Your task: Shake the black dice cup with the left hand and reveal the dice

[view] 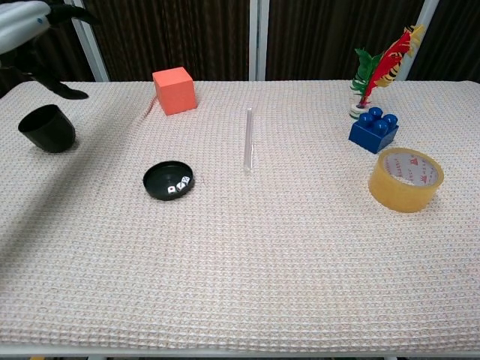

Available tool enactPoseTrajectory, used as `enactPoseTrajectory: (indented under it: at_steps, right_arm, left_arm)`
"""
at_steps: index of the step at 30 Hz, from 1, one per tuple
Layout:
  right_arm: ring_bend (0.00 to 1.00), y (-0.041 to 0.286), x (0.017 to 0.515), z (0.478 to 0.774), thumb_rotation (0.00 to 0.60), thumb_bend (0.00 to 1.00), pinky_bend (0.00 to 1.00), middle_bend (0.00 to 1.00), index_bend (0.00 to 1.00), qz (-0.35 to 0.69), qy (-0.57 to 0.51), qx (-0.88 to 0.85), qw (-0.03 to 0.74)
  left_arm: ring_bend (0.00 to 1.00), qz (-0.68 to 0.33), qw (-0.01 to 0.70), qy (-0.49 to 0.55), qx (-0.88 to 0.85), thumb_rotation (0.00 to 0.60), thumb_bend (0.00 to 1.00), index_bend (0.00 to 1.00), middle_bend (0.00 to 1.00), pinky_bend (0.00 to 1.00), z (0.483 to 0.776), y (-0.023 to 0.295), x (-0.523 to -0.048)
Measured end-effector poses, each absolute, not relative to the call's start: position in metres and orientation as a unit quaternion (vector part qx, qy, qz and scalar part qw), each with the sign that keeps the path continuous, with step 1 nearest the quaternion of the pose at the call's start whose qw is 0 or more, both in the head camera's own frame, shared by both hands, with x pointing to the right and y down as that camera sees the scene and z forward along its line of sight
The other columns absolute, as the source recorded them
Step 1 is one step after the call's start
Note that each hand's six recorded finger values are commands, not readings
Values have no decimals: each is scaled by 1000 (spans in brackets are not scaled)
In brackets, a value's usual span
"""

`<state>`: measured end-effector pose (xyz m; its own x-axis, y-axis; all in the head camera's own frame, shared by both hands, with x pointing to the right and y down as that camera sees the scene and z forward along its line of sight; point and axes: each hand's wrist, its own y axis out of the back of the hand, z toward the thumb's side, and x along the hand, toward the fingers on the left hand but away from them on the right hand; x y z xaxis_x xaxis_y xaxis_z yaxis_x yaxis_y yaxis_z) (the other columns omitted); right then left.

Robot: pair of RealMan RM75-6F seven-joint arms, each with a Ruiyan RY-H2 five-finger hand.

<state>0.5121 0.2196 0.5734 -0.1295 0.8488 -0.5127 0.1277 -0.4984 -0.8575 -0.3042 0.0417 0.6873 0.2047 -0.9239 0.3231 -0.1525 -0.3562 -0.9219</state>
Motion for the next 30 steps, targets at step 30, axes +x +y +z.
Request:
enactPoseTrajectory:
  at_steps: [30]
  right_arm:
    - [0, 221, 498, 560, 600, 159, 0, 0, 0, 605, -417, -602, 313]
  left_arm:
    - [13, -592, 369, 404, -592, 600, 35, 135, 101, 106, 613, 204, -426]
